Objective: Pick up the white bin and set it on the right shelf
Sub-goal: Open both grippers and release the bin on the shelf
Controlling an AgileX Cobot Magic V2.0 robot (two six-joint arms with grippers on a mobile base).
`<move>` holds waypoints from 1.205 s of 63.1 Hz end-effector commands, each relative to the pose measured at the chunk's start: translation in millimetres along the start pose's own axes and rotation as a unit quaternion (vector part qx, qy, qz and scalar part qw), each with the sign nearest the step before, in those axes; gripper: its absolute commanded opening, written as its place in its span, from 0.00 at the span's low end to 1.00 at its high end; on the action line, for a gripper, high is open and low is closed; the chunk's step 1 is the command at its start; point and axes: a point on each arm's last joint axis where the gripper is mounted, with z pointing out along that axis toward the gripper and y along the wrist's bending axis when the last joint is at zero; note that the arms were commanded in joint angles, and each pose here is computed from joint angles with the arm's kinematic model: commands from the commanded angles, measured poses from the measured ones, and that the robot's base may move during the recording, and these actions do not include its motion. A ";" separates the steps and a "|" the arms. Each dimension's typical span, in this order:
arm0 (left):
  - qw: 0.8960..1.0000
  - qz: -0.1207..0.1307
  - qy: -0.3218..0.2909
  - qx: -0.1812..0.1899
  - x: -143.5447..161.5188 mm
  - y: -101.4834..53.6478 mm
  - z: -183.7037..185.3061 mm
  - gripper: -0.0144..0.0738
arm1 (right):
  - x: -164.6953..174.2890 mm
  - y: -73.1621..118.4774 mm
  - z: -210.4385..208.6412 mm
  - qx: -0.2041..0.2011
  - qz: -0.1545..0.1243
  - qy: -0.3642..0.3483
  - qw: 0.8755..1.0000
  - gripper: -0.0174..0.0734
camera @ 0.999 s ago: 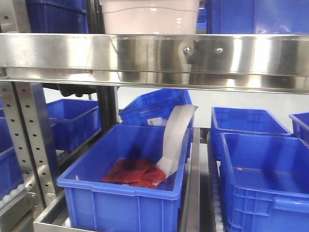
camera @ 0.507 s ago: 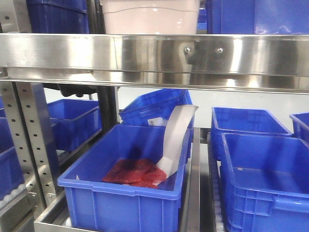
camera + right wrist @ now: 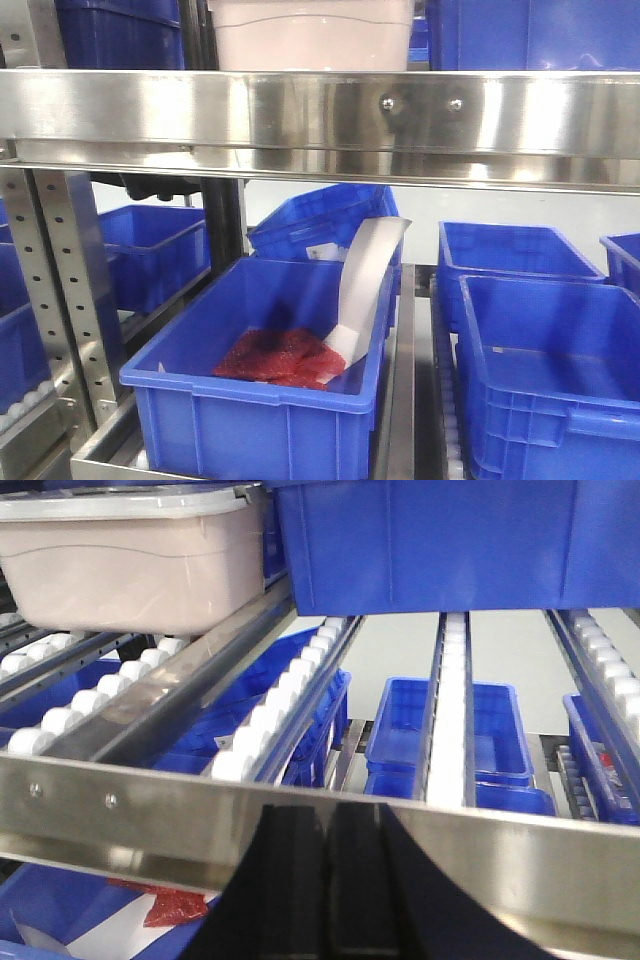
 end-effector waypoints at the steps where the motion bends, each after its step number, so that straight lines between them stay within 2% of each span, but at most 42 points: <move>1: 0.995 -0.011 -0.099 -0.028 5.1 -7.4 -29.3 0.03 | -5.6 -2.9 -15.4 0.020 0.008 -0.048 0.999 0.27; 16: 0.979 -0.023 -0.183 -0.089 75.2 -15.4 -57.7 0.03 | 9.6 -1.1 -41.8 0.011 0.008 -0.071 0.997 0.27; 19: 0.974 -0.022 -0.202 -0.101 87.8 -17.3 -64.4 0.03 | 9.1 0.0 -45.8 0.007 0.010 -0.078 0.997 0.27; 24: 0.960 -0.019 -0.253 -0.120 109.9 -23.0 -84.1 0.03 | 7.5 2.4 -54.1 -0.003 0.010 -0.090 0.996 0.27; 34: 0.938 -0.009 -0.321 -0.130 130.9 -34.1 -116.6 0.03 | 4.9 5.8 -68.1 -0.017 0.009 -0.113 0.993 0.27; 46: 0.916 0.003 -0.379 -0.131 140.3 -44.8 -147.7 0.03 | -0.9 6.7 -87.6 -0.016 0.017 -0.163 0.986 0.27; 56: 0.908 0.007 -0.397 -0.131 143.9 -48.2 -157.4 0.03 | -4.0 4.4 -92.7 -0.005 0.030 -0.187 0.982 0.27; 76: 0.908 0.007 -0.397 -0.131 143.9 -48.2 -157.4 0.03 | -3.3 5.3 -92.4 -0.010 0.029 -0.182 0.983 0.27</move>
